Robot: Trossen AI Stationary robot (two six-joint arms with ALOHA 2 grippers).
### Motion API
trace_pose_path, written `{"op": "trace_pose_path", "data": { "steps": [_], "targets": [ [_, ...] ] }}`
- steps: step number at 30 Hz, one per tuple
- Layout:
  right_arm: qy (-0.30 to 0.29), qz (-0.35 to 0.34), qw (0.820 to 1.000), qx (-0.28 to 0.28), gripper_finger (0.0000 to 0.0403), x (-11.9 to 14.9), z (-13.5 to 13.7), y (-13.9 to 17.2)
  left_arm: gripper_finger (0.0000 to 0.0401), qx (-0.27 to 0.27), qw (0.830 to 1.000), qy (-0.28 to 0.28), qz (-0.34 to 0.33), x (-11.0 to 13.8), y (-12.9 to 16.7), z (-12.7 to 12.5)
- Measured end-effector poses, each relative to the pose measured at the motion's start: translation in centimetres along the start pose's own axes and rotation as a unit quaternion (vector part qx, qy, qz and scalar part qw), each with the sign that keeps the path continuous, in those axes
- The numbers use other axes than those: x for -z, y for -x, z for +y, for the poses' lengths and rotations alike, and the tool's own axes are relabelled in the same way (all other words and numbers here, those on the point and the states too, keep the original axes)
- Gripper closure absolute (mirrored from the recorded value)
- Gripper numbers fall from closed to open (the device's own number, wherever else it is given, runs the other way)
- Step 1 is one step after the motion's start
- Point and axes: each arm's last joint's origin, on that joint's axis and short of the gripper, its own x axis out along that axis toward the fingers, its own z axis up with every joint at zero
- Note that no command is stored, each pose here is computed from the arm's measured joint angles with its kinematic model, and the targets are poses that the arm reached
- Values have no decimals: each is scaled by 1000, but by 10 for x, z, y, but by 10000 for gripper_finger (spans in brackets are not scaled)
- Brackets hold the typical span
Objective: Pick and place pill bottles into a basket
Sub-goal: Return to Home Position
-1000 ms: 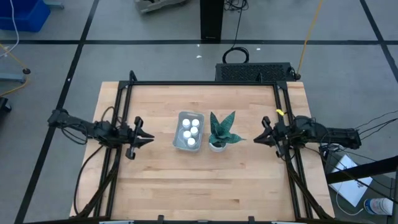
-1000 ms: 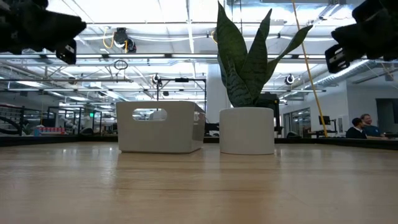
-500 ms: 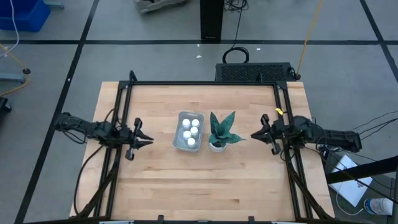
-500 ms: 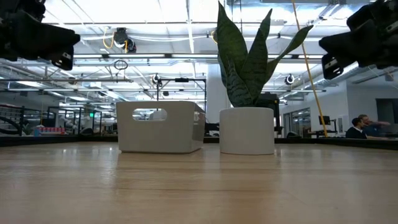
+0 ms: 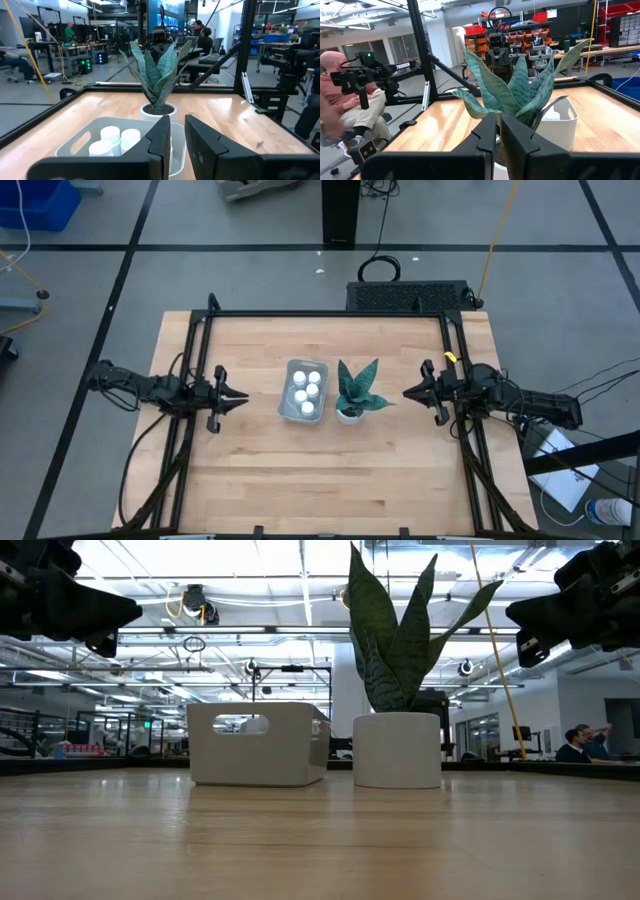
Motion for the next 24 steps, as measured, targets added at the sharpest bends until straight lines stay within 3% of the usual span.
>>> {"op": "trace_pose_path", "data": {
  "steps": [24],
  "targets": [
    [0, 0, 1000, 0, 388, 0, 0, 0, 339, 0, 1000, 2, -2, 0, 0, 0]
  ]
}}
